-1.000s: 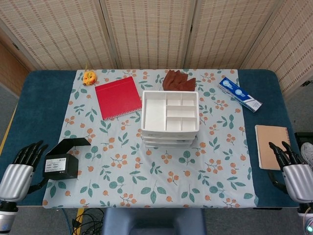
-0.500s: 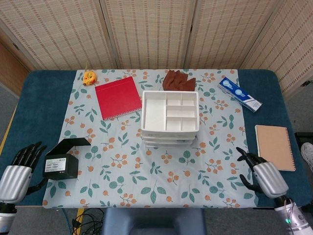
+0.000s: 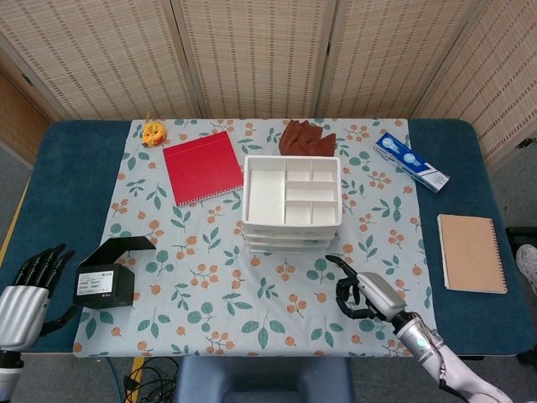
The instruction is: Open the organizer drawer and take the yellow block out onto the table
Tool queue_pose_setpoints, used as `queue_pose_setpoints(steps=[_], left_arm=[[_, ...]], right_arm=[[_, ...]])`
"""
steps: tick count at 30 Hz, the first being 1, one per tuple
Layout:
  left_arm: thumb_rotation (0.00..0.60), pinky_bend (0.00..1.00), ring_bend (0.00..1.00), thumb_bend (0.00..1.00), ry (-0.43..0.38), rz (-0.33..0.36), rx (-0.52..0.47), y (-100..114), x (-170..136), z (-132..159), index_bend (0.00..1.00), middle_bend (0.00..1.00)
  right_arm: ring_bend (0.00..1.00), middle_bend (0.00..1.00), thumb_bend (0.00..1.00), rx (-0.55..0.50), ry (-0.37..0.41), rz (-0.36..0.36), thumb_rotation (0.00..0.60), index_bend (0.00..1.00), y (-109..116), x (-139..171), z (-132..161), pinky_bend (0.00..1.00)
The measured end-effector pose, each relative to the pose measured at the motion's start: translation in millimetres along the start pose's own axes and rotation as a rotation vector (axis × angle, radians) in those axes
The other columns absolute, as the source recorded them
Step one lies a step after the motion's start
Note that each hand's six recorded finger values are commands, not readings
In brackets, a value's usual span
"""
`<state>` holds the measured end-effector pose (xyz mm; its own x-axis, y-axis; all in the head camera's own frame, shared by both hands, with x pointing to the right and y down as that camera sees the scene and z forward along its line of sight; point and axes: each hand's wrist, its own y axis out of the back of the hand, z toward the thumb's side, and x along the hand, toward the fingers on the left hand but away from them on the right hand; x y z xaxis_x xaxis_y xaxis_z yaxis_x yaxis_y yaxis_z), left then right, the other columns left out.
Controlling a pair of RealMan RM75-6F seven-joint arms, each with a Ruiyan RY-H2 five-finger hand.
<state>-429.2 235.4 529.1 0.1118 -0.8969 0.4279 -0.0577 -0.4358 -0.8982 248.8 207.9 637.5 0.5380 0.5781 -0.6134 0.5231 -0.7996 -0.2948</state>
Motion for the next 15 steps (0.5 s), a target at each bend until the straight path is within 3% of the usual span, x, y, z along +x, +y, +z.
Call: queue_pose_setpoints(steps=[6, 15], left_arm=[[0.600, 0.11, 0.07, 0.20, 0.006, -0.003, 0.003, 0, -2, -2, 0.08, 0.06], [0.600, 0.11, 0.07, 0.20, 0.013, -0.003, 0.003, -1, -3, -4, 0.08, 0.06]], right_arm=[[0.61, 0.64, 0.54, -0.160, 0.035, 0.029, 0.600, 0.00, -13, -41, 20, 0.63], [0.61, 0.64, 0.54, -0.208, 0.037, 0.015, 0.600, 0.00, -17, -70, 24, 0.63]])
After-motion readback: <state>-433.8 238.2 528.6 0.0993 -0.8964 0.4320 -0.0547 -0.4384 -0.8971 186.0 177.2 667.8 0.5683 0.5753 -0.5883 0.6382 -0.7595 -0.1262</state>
